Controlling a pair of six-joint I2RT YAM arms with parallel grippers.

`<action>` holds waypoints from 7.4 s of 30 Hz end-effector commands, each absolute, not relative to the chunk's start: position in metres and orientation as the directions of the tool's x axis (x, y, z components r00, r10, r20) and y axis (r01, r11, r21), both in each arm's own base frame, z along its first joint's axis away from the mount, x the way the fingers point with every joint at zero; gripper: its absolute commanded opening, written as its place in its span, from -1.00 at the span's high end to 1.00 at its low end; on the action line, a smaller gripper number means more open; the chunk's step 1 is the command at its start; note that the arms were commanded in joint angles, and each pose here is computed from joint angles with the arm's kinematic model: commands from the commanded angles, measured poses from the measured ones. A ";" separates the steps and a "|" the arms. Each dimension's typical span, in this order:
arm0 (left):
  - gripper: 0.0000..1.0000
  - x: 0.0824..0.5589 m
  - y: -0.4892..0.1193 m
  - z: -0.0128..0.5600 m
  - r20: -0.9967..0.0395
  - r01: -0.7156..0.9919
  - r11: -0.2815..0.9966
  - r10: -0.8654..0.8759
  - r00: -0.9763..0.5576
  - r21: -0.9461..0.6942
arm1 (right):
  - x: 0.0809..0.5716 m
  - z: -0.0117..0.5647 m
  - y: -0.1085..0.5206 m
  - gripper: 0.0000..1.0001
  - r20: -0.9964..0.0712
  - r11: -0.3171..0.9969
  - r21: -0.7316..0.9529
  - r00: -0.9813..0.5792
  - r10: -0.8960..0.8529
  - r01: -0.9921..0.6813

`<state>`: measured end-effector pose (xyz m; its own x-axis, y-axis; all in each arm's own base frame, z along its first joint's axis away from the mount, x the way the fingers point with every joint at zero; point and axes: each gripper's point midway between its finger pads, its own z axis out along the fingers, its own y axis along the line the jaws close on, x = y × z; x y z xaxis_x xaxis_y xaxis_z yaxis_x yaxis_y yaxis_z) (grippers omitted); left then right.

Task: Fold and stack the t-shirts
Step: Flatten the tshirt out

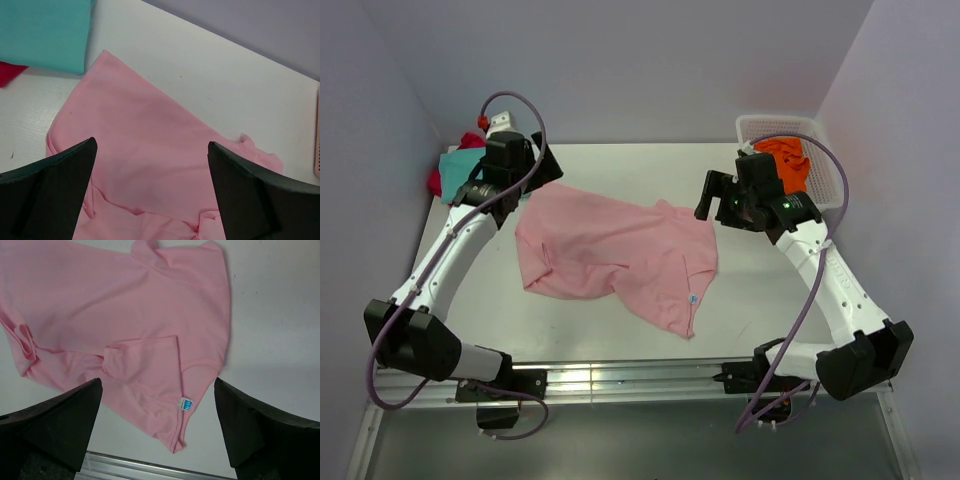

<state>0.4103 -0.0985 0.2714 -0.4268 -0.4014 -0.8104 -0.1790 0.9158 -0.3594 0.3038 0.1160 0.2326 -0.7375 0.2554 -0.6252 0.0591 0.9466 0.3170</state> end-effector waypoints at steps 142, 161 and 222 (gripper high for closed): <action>1.00 0.510 -0.079 0.524 -0.776 0.222 0.745 -0.618 -0.126 -0.629 | 0.475 0.526 0.134 1.00 -0.787 0.713 0.616 -0.235 0.570 -0.334; 0.15 0.263 -0.057 0.102 -0.416 -0.508 0.762 -0.646 -0.641 -0.401 | 0.230 0.131 0.194 -0.93 -0.421 0.817 0.577 -0.863 0.279 -0.017; 0.99 0.524 -0.095 0.043 -0.449 -0.399 0.898 -0.440 -0.778 -0.188 | 0.228 0.005 0.128 1.00 -0.275 0.988 0.064 -0.949 0.153 0.141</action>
<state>0.5080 -0.1036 0.0262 -0.7934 -0.4615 -0.3969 -0.4107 0.8871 -0.2105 0.2427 0.1611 0.0107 -0.9411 0.1462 -0.3050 0.0823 0.9737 0.2126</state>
